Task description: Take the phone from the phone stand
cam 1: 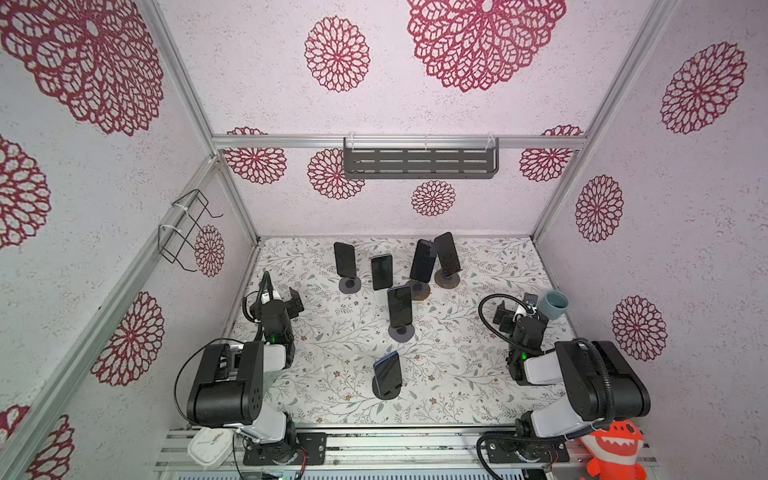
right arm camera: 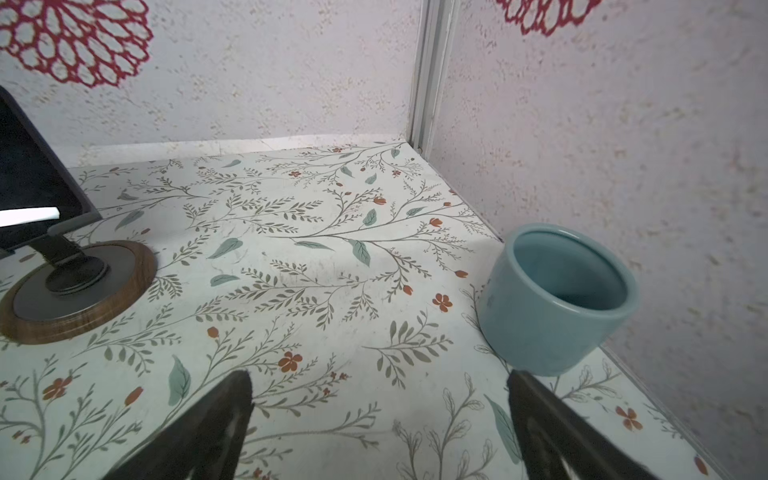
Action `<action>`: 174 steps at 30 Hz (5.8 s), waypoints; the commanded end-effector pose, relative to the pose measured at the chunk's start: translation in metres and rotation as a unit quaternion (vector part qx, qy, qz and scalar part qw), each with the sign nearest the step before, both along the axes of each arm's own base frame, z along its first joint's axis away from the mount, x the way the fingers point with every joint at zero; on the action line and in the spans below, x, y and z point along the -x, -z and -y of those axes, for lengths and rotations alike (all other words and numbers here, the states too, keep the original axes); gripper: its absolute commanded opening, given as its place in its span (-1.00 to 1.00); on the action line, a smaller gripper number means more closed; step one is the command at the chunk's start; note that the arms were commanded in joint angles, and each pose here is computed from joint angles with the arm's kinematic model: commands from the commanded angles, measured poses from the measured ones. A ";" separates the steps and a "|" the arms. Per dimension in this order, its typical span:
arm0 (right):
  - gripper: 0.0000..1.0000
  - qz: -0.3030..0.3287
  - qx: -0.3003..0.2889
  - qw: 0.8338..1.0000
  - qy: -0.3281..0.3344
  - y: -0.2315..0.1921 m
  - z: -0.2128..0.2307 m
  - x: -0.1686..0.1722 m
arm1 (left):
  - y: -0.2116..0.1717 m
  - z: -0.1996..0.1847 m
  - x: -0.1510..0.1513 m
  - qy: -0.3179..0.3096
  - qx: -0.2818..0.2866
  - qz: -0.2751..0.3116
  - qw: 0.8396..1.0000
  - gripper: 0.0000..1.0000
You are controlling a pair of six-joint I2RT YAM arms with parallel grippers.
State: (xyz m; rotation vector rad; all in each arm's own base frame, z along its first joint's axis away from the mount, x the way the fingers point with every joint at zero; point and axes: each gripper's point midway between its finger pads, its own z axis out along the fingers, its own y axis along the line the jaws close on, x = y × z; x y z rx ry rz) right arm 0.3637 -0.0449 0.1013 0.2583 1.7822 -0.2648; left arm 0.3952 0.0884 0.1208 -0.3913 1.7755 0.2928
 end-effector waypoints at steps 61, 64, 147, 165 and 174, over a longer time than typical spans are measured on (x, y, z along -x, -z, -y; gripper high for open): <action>0.98 -0.090 -0.061 0.878 -0.465 -0.147 -0.369 0.200 | -0.177 0.051 0.062 0.081 0.069 -0.094 0.990 0.95; 0.98 -0.088 -0.067 0.867 -0.487 -0.148 -0.376 0.207 | -0.176 0.049 0.062 0.080 0.073 -0.092 0.990 0.95; 0.28 -0.251 -0.100 0.935 -0.229 -0.110 -0.209 0.077 | -0.182 0.027 0.070 0.035 0.100 -0.056 0.993 0.96; 0.23 -0.353 -0.129 0.899 -0.227 -0.024 -0.194 0.011 | -0.181 0.028 0.069 0.038 0.106 -0.056 0.992 0.96; 0.21 -0.375 -0.130 0.894 -0.210 0.018 -0.201 -0.013 | -0.184 0.024 0.072 0.029 0.109 -0.046 0.993 0.95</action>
